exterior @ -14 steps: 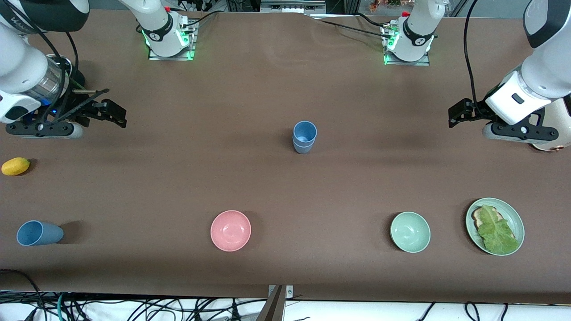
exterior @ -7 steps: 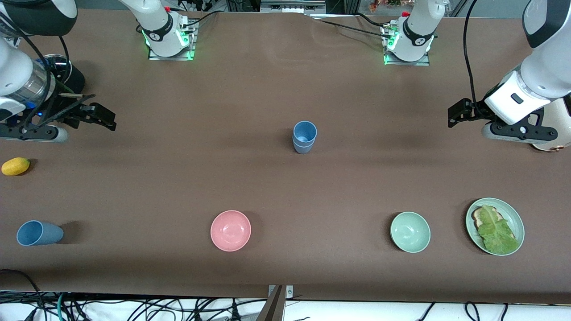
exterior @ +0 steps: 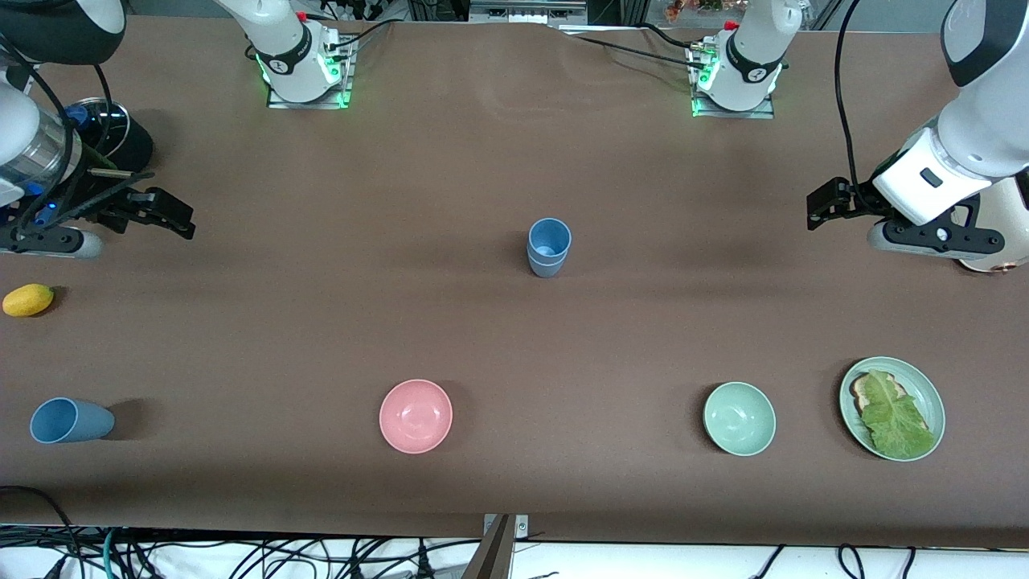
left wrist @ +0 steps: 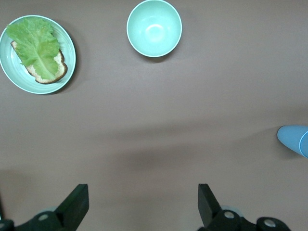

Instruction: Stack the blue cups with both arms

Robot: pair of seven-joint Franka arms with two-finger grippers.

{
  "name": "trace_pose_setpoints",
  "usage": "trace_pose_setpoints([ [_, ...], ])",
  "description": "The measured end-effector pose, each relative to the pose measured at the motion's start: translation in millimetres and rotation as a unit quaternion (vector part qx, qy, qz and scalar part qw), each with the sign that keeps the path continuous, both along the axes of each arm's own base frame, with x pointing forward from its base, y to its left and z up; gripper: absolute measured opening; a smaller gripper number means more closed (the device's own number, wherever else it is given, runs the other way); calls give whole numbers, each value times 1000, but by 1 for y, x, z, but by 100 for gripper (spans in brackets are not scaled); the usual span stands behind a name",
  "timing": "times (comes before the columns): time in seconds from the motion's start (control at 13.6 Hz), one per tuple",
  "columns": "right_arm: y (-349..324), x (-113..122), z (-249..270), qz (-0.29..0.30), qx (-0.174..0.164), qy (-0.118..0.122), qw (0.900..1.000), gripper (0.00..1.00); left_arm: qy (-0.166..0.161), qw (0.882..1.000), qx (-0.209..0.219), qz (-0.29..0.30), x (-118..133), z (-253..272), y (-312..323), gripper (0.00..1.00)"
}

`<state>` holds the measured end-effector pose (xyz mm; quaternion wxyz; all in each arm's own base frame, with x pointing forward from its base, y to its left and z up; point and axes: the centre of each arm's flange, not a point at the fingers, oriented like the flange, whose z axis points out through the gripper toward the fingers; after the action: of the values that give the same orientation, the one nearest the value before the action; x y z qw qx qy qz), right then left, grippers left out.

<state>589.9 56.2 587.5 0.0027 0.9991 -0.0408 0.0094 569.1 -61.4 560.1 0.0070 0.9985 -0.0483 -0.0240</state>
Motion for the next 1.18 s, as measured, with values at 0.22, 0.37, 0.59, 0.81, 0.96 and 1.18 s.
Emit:
trace_pose_setpoints([
  [0.22, -3, 1, 9, 1, -15, -11, 1000, 100, 0, 1000, 0, 0, 0, 0, 0, 100],
  [0.37, -4, 2, 14, 0, -17, -16, 1000, 100, 0, 1000, 0, 0, 0, 0, 0, 100],
  [0.59, -4, 2, 15, -10, -16, -20, 1000, 100, -2, 1000, 0, -2, 0, 2, -3, 100],
  [0.81, 0, 2, 16, -8, -16, -21, 1000, 100, -5, 1000, -1, -4, 0, 4, -4, 100],
  [0.96, 4, 2, 19, -6, -15, -24, 1000, 100, -5, 1000, -1, -4, 0, 5, -4, 100],
  [1.18, 5, 2, 21, -7, -15, -26, 1000, 100, -5, 1000, -1, -4, 0, 5, -4, 100],
])
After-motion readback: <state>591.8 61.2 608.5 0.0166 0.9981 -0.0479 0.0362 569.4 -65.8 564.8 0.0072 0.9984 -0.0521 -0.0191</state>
